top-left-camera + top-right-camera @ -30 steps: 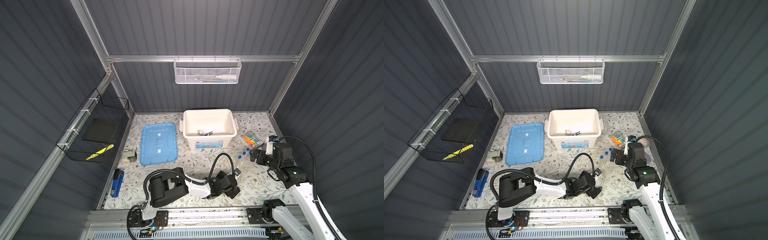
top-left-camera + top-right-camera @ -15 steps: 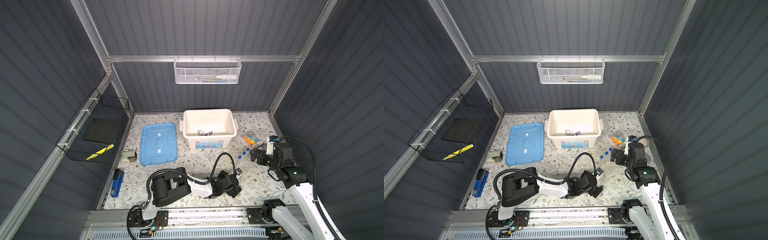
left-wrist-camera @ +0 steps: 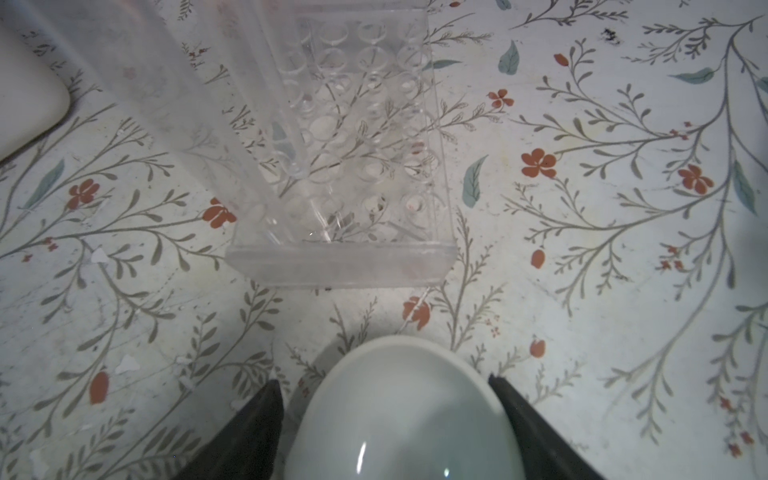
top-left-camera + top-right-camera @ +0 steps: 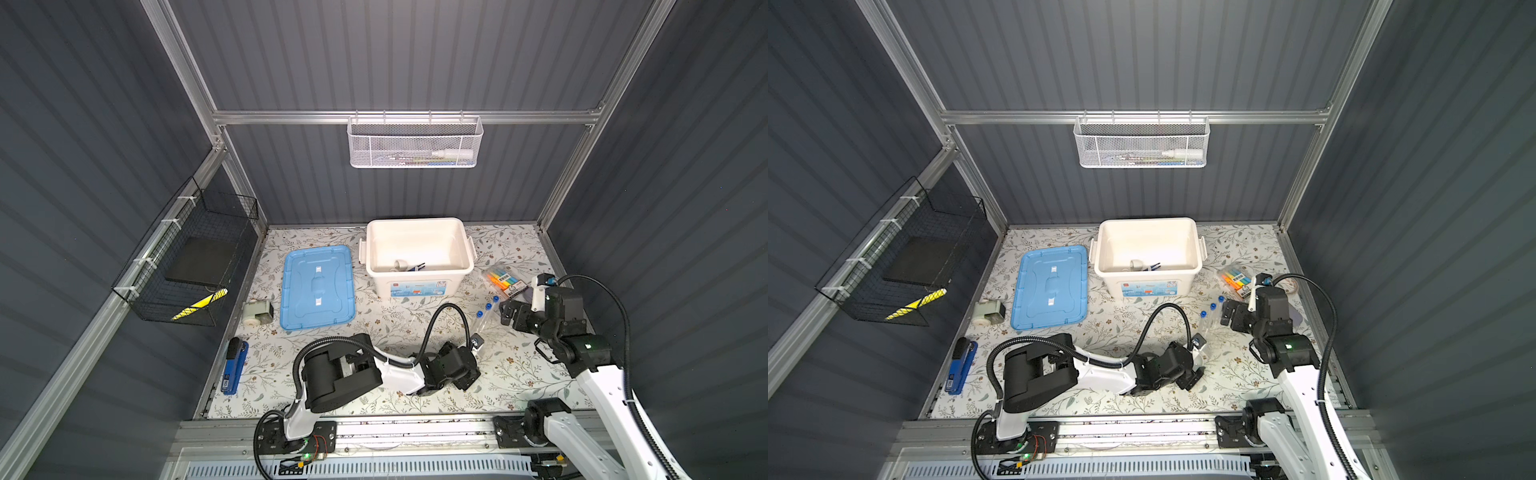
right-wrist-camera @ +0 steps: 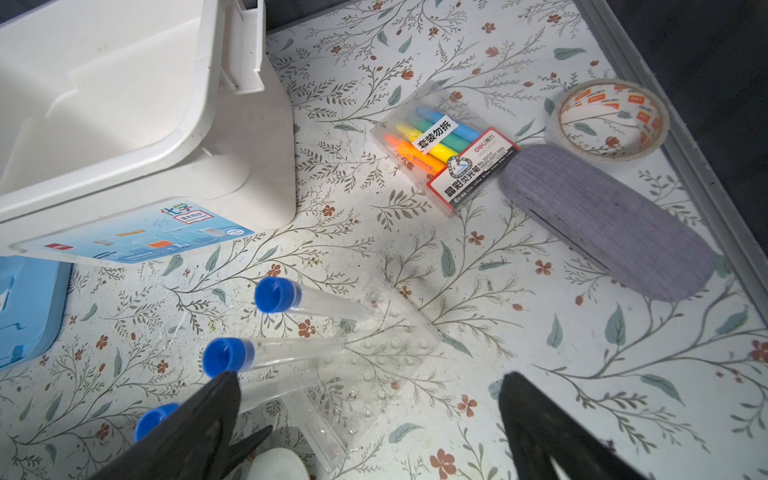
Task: Organize the chemistry lab equipment
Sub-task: 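Close the left gripper on the rim of the white dish, then lift the white dish with the left gripper toward the bin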
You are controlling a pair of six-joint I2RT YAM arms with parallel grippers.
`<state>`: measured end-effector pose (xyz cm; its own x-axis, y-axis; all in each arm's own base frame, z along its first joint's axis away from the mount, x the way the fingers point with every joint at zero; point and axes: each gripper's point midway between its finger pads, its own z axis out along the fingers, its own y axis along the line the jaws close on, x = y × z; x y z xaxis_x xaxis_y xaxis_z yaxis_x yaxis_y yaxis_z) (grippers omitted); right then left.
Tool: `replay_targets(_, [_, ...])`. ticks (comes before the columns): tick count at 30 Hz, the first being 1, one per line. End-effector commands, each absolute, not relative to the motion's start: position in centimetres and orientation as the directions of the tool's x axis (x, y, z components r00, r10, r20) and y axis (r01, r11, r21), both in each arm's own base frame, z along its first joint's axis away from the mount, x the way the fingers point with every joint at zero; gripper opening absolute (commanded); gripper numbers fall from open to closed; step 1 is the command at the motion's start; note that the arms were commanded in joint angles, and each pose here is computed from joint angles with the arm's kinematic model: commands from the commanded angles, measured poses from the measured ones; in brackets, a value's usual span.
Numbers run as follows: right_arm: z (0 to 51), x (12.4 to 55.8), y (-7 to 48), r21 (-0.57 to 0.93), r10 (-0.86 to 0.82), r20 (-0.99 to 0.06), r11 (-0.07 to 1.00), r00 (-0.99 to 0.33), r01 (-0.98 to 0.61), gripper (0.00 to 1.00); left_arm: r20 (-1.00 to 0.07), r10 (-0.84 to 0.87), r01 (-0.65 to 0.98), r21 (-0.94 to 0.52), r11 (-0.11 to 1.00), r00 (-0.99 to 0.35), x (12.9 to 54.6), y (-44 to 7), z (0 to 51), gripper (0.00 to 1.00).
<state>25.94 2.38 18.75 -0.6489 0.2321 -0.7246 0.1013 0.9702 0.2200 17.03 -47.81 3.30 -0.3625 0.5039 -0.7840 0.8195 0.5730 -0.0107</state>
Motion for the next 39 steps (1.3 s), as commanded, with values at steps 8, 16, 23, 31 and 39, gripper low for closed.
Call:
replay_targets(8, [18.7, 25.8, 2.3, 0.222, 0.234, -0.726, 0.970, -0.647, 0.101, 0.99, -0.787, 0.500, 0.805, 0.007, 0.593, -0.362, 17.9, -47.0, 3.3, 0.72])
replay_targets(16, [18.7, 25.6, 2.1, 0.223, 0.237, -0.727, 0.969, -0.644, 0.105, 0.99, -0.777, 0.503, 0.784, 0.020, 0.620, -0.378, 19.0, -45.3, 3.2, 0.71])
replay_targets(23, [18.9, 25.6, 2.2, 0.228, 0.240, -0.729, 0.968, -0.641, 0.103, 0.99, -0.770, 0.505, 0.759, 0.042, 0.650, -0.390, 20.1, -43.5, 3.0, 0.70])
replay_targets(31, [18.7, 25.5, 2.2, 0.229, 0.240, -0.726, 0.968, -0.644, 0.103, 0.99, -0.761, 0.511, 0.730, 0.074, 0.680, -0.399, 21.6, -41.5, 3.1, 0.70])
replay_targets(39, [18.6, 25.7, 2.4, 0.238, 0.245, -0.721, 0.966, -0.648, 0.100, 0.99, -0.768, 0.495, 0.709, 0.077, 0.701, -0.406, 22.4, -40.6, 3.9, 0.80])
